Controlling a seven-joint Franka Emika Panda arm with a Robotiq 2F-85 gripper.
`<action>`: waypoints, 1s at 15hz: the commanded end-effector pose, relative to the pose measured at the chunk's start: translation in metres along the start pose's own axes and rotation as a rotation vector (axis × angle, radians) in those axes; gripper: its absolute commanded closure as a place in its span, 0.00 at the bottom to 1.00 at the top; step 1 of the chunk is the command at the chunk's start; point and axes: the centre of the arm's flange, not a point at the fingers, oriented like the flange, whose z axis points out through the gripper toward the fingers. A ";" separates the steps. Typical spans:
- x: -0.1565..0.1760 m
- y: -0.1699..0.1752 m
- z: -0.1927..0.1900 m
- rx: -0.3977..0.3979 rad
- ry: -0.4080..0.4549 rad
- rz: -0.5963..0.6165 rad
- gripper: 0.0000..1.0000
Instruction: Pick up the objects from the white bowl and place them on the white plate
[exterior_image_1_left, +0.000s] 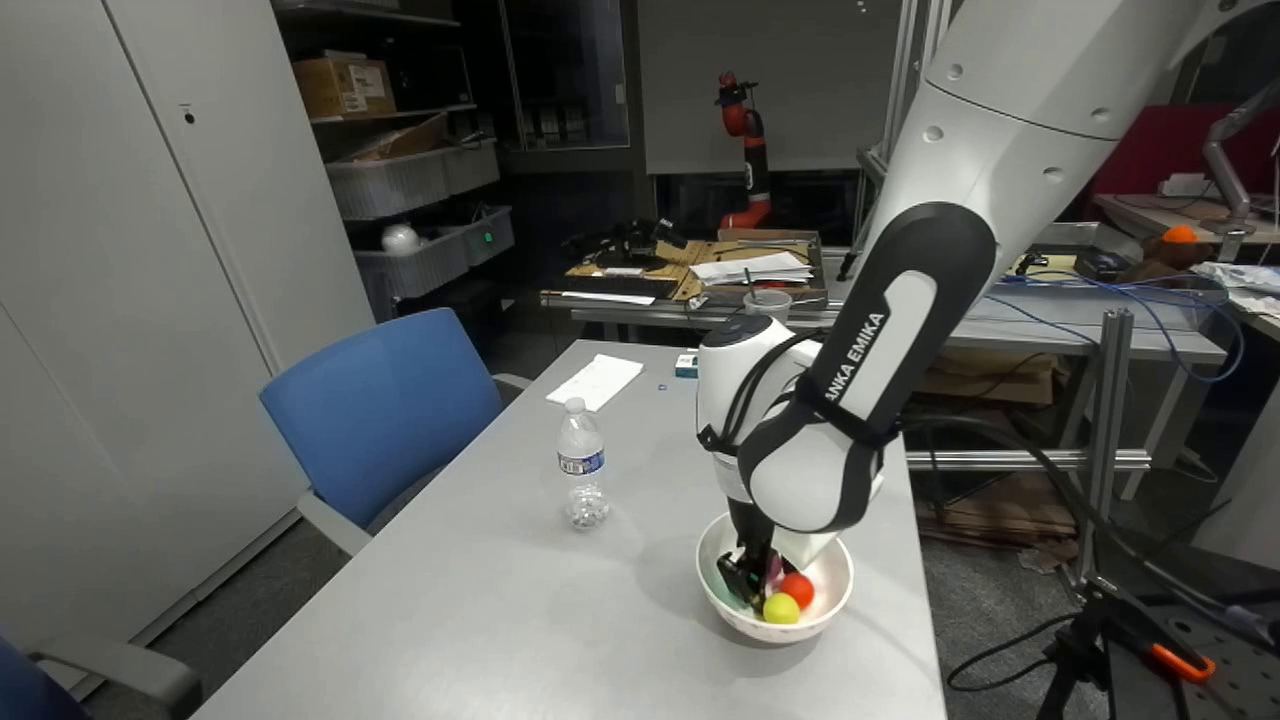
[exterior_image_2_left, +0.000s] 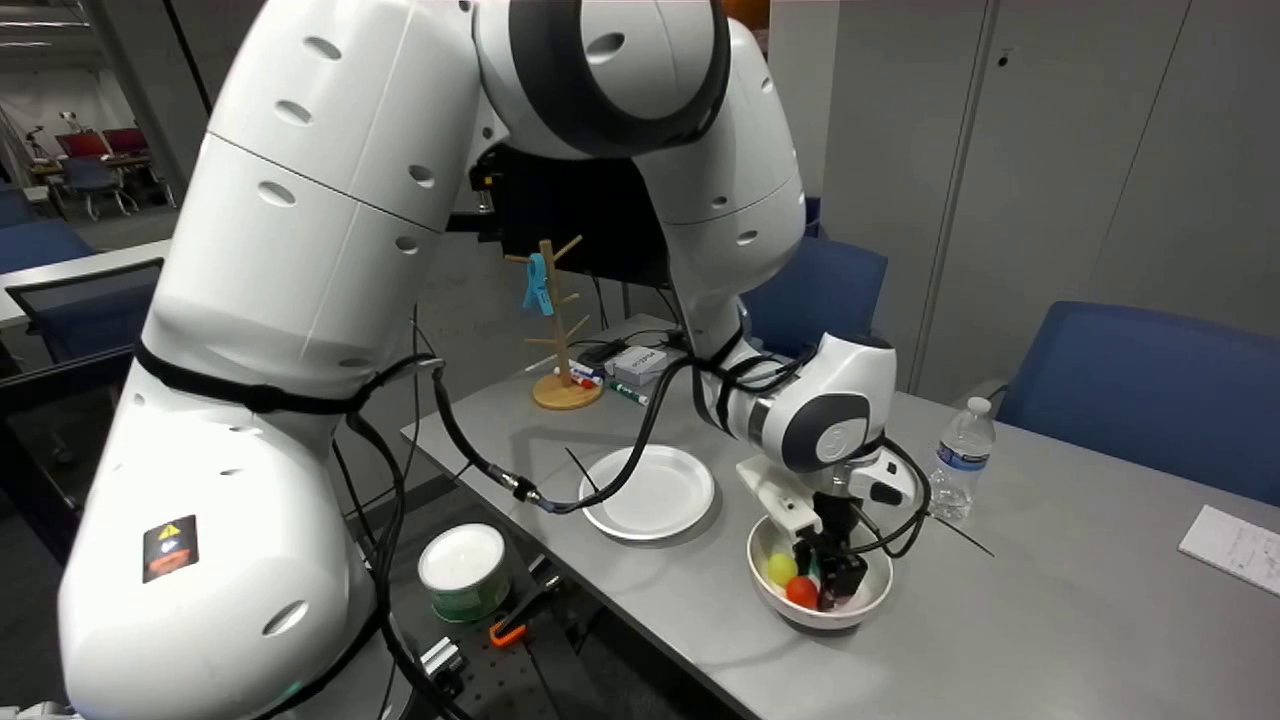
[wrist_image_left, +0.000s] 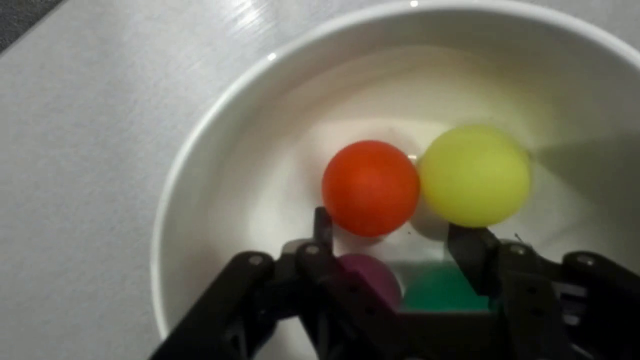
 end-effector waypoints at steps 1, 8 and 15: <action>-0.009 0.002 0.000 0.016 0.011 0.007 0.68; -0.010 0.003 -0.002 0.011 0.009 0.006 0.58; 0.000 0.013 -0.006 -0.023 0.030 0.002 0.07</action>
